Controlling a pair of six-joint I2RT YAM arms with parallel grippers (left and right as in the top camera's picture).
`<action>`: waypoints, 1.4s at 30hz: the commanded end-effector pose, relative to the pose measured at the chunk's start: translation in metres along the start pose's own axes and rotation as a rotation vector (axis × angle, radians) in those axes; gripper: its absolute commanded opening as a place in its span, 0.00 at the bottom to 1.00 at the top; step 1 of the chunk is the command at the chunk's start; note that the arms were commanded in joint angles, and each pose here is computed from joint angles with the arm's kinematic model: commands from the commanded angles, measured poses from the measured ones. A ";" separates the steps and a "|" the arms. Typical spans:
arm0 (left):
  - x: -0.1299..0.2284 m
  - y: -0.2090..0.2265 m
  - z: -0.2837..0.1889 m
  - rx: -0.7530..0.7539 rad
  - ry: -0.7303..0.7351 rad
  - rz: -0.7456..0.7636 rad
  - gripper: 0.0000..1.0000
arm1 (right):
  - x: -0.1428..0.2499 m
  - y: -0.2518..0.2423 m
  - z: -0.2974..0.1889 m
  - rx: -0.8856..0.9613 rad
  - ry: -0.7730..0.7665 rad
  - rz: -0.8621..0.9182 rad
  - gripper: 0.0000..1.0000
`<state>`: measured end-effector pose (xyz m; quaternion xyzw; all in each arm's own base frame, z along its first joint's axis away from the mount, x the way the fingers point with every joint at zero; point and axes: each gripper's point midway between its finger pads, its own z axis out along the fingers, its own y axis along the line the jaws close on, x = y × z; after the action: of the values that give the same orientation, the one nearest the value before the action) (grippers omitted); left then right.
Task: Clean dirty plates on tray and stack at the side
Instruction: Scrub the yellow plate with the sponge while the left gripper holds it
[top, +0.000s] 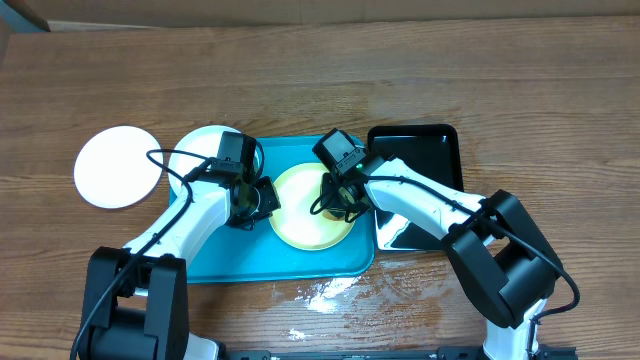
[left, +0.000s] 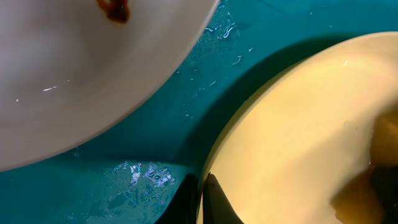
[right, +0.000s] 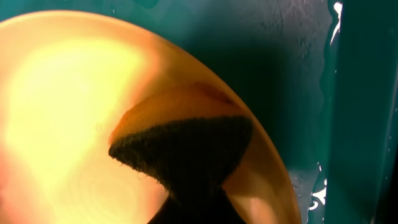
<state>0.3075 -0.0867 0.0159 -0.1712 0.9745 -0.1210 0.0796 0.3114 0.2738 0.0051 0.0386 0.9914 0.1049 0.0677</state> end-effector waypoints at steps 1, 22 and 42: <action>-0.007 -0.004 0.000 -0.001 -0.023 -0.030 0.04 | 0.029 -0.025 0.022 0.088 0.101 0.099 0.06; -0.008 -0.005 0.000 0.004 -0.025 -0.029 0.04 | 0.007 -0.013 0.011 -0.185 0.251 0.297 0.04; -0.007 -0.004 0.000 0.001 -0.021 -0.056 0.04 | -0.036 -0.007 -0.025 -0.200 0.158 0.300 0.04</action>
<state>0.3112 -0.0893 0.0170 -0.1914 0.9696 -0.1265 0.0846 0.3347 0.2608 0.0286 0.1809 0.9510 0.2419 -0.0656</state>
